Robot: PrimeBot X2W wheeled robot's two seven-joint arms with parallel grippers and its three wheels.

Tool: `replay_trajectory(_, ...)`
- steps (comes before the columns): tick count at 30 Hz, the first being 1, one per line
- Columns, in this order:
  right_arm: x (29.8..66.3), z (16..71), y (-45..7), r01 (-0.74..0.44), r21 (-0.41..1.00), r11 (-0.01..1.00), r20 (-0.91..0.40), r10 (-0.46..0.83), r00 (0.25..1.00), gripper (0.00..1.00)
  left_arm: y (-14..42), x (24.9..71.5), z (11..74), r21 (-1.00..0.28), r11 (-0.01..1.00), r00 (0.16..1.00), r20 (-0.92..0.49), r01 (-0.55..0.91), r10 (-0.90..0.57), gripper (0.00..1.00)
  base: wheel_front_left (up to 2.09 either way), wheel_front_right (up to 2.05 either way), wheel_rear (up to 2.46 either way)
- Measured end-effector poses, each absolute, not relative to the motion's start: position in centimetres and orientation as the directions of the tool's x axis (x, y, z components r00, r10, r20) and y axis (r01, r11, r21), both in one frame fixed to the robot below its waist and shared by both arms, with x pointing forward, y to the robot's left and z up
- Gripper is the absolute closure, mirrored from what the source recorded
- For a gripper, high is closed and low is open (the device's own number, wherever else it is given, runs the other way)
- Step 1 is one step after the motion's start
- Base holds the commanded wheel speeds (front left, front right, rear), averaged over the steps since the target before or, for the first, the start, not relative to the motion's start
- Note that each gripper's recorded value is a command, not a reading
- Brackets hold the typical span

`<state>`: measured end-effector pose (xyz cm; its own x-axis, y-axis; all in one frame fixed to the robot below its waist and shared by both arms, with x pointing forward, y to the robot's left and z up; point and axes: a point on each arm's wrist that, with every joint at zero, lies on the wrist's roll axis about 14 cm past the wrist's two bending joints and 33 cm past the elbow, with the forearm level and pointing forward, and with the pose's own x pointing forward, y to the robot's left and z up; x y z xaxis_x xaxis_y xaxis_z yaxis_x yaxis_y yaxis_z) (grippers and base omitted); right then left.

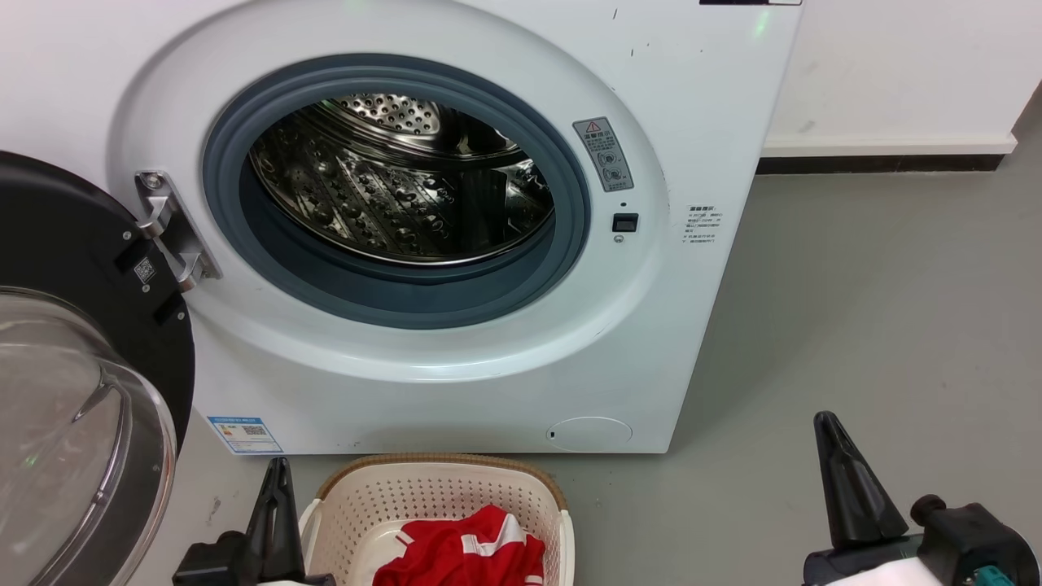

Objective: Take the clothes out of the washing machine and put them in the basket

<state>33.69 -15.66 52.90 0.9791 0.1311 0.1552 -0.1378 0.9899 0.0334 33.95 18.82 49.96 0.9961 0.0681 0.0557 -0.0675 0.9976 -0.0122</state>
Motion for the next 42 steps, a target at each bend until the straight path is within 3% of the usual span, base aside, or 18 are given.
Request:
replay_trajectory(20, 34.7, 51.5, -17.3, -0.081, 0.416, 0.906, 0.090, 0.048, 0.995, 1.00, 19.6, 34.9, 48.4, -0.397, 0.911, 0.994, -0.051, -0.111, 0.099, 1.00, 0.00, 0.00, 0.00)
replay_trajectory(42, 35.9, 50.8, -18.6, -0.027, 0.694, 0.719, 0.038, 0.001, 0.999, 1.00, 19.8, 36.0, 48.1, -0.682, 0.721, 0.992, -0.097, -0.125, 0.080, 1.00, 0.00, 0.00, 0.00)
